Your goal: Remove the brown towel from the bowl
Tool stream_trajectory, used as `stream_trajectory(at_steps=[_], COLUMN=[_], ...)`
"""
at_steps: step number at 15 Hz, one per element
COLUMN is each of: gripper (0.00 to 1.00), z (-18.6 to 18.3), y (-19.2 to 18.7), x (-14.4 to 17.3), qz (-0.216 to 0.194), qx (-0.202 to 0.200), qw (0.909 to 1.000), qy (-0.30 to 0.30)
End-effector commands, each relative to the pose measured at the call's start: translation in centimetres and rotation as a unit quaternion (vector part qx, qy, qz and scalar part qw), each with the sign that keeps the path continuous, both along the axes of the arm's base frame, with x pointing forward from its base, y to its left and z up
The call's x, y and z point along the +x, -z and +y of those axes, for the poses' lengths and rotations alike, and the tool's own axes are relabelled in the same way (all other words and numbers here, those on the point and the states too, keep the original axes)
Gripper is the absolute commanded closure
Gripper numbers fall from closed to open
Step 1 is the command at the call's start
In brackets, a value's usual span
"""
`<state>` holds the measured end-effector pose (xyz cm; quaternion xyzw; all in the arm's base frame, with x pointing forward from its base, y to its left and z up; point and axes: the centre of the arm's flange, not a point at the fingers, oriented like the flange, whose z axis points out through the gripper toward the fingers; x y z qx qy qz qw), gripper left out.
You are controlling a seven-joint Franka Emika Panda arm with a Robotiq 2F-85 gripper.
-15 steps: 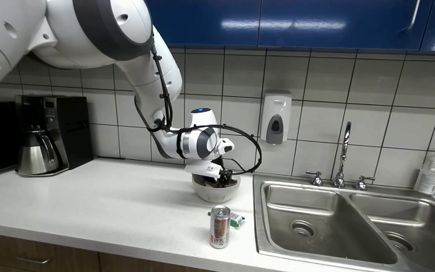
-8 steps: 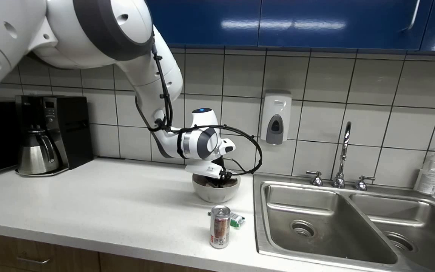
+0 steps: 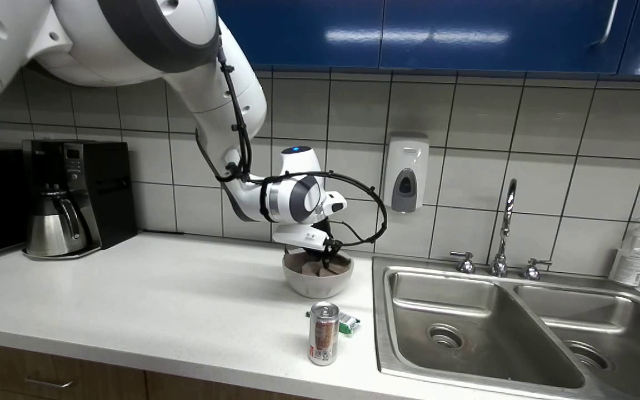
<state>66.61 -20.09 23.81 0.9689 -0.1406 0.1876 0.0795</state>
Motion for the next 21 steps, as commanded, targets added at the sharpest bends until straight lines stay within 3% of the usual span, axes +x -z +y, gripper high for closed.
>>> stream_trajectory(at_steps=[1,6,11,21], gripper=[0.99,0.99,0.99,0.99], z=[1.6,3.9,8.8,19.4], y=[-5.4,-10.0,-13.5,-17.5], x=[-2.6,-5.3,-8.5,-12.2], qz=[-0.026,-0.033,-0.037,-0.049], qx=[-0.009,-0.002,0.010,-0.009], qw=[0.9996,0.9993,0.9975,0.9861], qy=[0.000,-0.019,-0.059,-0.159])
